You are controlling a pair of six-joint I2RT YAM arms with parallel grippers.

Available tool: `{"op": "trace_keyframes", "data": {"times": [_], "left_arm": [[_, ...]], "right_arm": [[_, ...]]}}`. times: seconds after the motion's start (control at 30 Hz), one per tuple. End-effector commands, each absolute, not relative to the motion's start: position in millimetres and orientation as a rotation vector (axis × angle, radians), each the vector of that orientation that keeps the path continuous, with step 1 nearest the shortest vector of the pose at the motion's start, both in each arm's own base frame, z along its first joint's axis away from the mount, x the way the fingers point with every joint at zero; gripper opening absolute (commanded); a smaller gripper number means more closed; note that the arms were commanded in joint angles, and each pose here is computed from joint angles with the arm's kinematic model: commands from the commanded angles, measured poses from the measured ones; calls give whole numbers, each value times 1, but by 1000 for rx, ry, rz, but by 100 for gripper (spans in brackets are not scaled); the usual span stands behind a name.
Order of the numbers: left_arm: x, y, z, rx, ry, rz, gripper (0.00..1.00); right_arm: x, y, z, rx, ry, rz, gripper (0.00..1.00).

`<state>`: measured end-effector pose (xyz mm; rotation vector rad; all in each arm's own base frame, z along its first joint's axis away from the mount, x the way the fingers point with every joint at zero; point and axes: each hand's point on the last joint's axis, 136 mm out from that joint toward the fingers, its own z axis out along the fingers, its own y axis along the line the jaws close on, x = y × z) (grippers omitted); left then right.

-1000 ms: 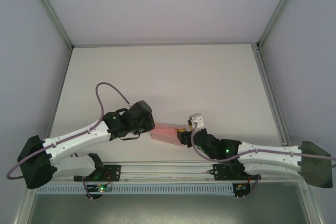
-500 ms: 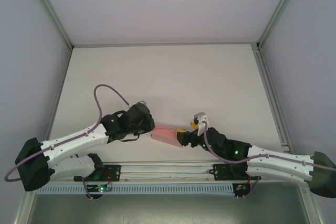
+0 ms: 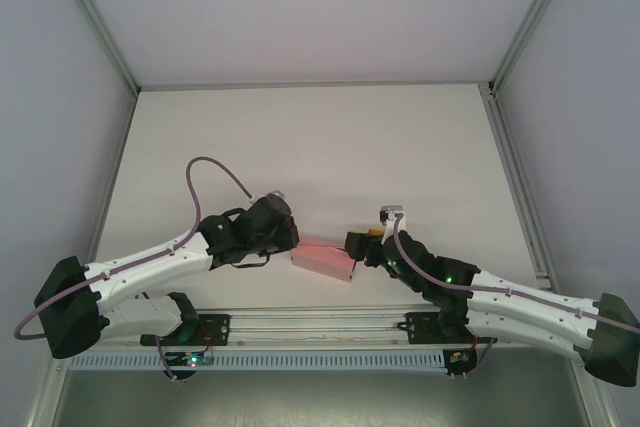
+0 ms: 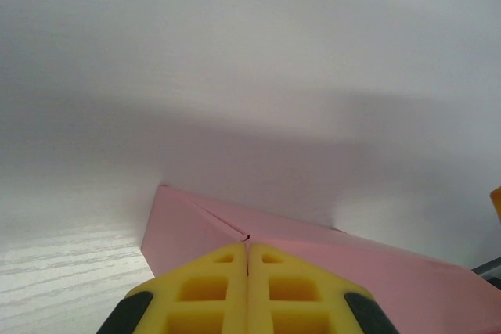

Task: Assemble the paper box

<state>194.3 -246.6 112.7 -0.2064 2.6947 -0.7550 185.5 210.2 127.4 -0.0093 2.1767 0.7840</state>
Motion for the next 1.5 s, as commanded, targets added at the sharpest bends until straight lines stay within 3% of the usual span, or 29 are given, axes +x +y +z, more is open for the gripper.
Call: {"op": "trace_keyframes", "data": {"times": [0.0,0.23,0.63,1.0,1.3,1.47], "left_arm": [[148,-200,52,-150,2956,-412,0],[149,-199,50,-175,2957,-400,0],[149,-199,51,-221,2965,-385,0],[147,-195,51,-220,2968,-372,0],[150,-189,17,17,2835,-453,5],[153,-176,8,74,2757,-395,5]], "right_arm": [[175,211,103,-8,2269,811,61],[150,215,62,-127,2364,876,53],[121,212,26,-422,2406,716,40],[131,197,17,-468,2377,436,34],[138,203,15,-666,2167,363,32],[136,214,9,-813,2136,315,23]]}}
